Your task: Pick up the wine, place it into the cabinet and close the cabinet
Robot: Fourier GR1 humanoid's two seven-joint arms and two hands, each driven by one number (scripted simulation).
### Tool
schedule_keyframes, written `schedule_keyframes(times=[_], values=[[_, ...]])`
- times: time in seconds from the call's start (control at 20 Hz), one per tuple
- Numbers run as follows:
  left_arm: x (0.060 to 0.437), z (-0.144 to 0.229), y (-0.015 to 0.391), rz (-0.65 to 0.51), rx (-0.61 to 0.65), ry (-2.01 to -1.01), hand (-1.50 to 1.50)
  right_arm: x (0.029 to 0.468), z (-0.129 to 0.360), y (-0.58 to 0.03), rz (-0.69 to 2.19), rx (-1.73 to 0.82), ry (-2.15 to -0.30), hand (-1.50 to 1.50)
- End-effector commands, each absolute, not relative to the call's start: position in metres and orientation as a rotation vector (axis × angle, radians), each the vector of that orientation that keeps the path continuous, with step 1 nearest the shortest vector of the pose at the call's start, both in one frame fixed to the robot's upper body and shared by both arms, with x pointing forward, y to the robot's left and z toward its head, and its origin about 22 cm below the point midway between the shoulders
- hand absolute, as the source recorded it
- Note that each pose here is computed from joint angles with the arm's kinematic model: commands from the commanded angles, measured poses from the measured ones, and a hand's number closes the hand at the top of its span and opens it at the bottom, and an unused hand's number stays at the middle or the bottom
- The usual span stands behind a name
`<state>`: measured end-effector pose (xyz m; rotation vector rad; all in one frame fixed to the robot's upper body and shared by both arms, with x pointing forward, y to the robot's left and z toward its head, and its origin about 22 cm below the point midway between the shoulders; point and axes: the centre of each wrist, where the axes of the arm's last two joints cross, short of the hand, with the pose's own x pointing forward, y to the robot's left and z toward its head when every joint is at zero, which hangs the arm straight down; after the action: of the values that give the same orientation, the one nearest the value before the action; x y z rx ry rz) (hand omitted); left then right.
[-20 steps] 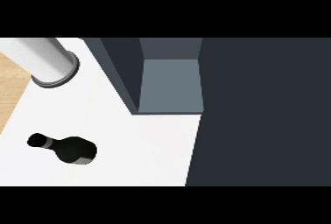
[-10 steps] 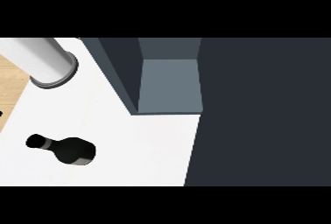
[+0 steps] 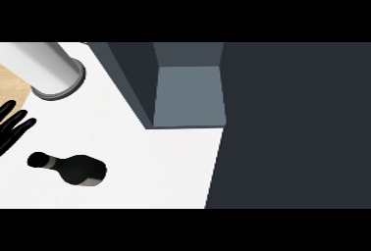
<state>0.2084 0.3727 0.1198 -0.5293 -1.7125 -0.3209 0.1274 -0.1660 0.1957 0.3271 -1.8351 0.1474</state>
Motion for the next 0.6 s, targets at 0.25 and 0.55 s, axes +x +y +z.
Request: schedule_keyframes(times=[0.25, 0.55], values=[[0.207, 0.077, 0.384, -0.312, -0.468, -1.699, -1.50, 0.092, 0.222, -0.184, 0.105, 0.269, -1.957, -1.50], [0.215, 0.046, 0.403, -0.292, -0.435, -1.687, -1.50, 0.087, 0.220, -0.182, 0.116, 0.272, -1.947, -1.50]])
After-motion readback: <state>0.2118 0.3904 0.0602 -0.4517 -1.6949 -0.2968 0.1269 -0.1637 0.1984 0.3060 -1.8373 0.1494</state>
